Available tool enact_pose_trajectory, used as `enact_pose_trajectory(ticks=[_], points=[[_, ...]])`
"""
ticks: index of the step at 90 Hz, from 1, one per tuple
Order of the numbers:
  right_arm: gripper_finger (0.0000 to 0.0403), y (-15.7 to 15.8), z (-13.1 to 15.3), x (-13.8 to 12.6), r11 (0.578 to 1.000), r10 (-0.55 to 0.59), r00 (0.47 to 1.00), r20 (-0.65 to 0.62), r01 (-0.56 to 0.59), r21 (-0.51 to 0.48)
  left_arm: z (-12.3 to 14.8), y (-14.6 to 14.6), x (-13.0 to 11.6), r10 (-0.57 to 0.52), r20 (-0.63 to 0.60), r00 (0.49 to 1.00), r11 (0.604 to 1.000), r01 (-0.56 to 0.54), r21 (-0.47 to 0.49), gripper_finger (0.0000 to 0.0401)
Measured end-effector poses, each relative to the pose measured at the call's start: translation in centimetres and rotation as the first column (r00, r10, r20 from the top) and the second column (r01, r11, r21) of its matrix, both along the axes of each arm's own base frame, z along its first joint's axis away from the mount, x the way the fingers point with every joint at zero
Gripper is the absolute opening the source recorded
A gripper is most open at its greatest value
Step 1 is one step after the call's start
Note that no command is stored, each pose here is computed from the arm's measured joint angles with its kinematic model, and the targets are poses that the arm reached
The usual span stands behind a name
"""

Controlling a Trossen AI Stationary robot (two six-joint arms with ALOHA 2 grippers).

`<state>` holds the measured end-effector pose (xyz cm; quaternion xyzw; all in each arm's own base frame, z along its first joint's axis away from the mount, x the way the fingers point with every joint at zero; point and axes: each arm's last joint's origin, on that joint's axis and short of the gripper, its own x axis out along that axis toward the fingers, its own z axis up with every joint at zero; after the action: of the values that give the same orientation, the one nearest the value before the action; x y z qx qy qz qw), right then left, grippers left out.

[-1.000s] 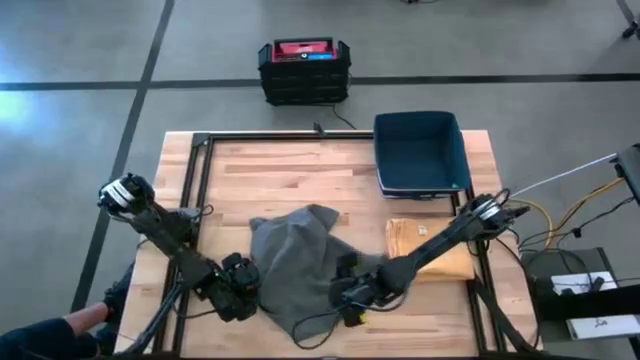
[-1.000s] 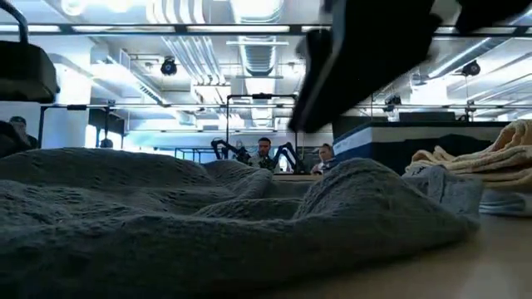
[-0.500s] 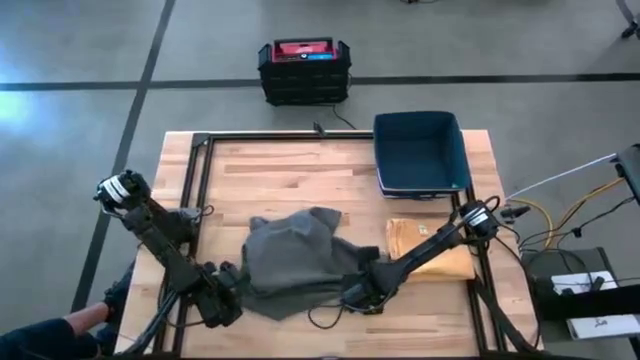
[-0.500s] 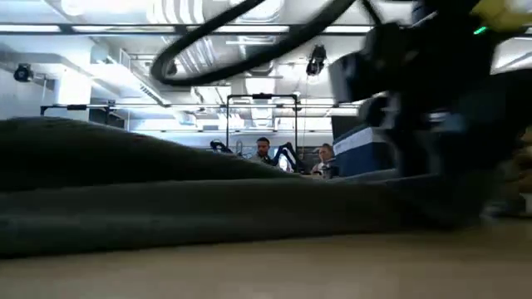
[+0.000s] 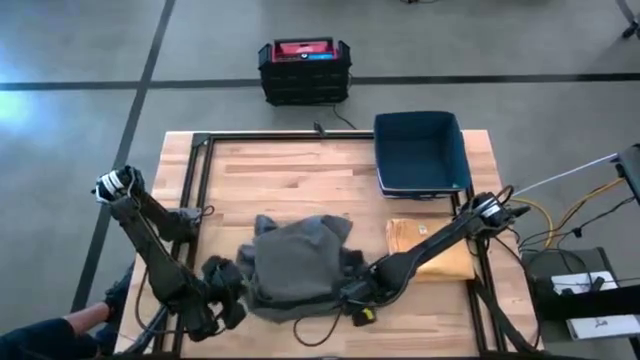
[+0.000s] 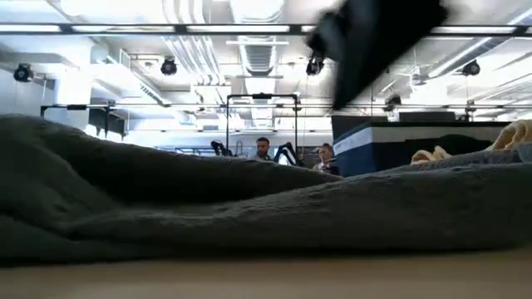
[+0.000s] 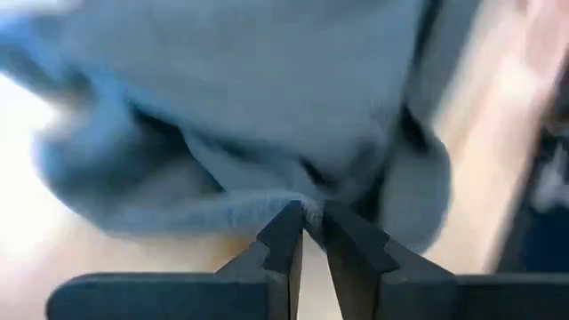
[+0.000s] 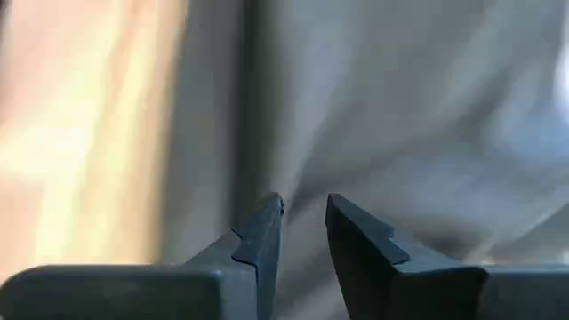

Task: Fold towel
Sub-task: Fold the gray towel

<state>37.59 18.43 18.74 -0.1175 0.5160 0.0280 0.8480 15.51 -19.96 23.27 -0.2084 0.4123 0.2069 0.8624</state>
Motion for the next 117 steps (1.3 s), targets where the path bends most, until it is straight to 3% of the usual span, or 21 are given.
enact_pose_trajectory(ticks=[9, 16, 29, 38, 43, 52, 66, 74, 83, 93, 104, 117], points=[[0.0065, -1.6, -0.7, 2.4, 1.000, -0.008, 0.993, 0.122, 0.012, -0.028, -1.7, 1.3, 0.3, 0.006, -0.068, 0.998, 0.998, -0.002, 0.058, 0.0028], [0.0057, -3.5, -2.1, 4.1, 0.998, -0.052, 0.987, 0.152, 0.055, -0.016, -3.8, 2.0, 0.0, 0.008, -0.158, 0.987, 1.000, -0.005, 0.018, 0.0025], [0.0042, -7.0, -5.5, 6.1, 0.993, -0.103, 0.990, 0.093, 0.097, 0.066, -7.6, 2.3, -0.6, 0.001, -0.170, 0.985, 0.994, -0.020, -0.105, 0.0022], [0.0030, -8.6, -8.3, 6.2, 0.990, -0.104, 0.994, -0.027, 0.106, 0.088, -10.1, 2.3, -1.0, -0.010, -0.119, 0.993, 0.979, -0.015, -0.203, 0.0022], [0.0024, -9.4, -8.4, 6.1, 0.989, -0.116, 0.991, -0.073, 0.122, 0.084, -10.8, 2.1, -1.1, 0.006, -0.089, 0.996, 0.961, -0.030, -0.276, 0.0022], [0.0012, -10.9, -8.5, 5.1, 0.986, -0.158, 0.970, -0.186, 0.164, 0.022, -11.6, 1.2, -2.0, 0.003, -0.109, 0.994, 0.923, -0.044, -0.383, 0.0022], [0.0002, -14.0, -7.8, 2.9, 0.951, -0.299, 0.887, -0.351, 0.248, -0.182, -11.6, -0.4, -4.0, 0.033, -0.171, 0.985, 0.877, -0.110, -0.467, 0.0022], [0.0000, -15.6, -7.4, 2.2, 0.914, -0.392, 0.844, -0.367, 0.313, -0.256, -11.2, -1.4, -5.0, 0.057, -0.208, 0.976, 0.848, -0.157, -0.506, 0.0022], [0.0000, -16.7, -6.0, 1.9, 0.888, -0.451, 0.822, -0.347, 0.373, -0.270, -10.3, -2.2, -5.3, 0.076, -0.258, 0.963, 0.826, -0.206, -0.524, 0.0022], [0.0000, -16.9, -3.5, 1.9, 0.876, -0.476, 0.836, -0.275, 0.422, -0.234, -8.0, -2.9, -5.1, 0.069, -0.307, 0.949, 0.862, -0.212, -0.462, 0.0022], [0.0000, -15.7, -0.5, 2.6, 0.902, -0.424, 0.898, -0.116, 0.408, -0.139, -4.0, -3.2, -4.2, 0.120, -0.282, 0.952, 0.915, -0.216, -0.340, 0.0022], [0.0000, -12.8, 1.0, 4.4, 0.954, -0.297, 0.952, 0.071, 0.293, 0.057, -0.3, -2.4, -3.1, 0.130, -0.005, 0.991, 0.985, -0.130, -0.112, 0.0022]])
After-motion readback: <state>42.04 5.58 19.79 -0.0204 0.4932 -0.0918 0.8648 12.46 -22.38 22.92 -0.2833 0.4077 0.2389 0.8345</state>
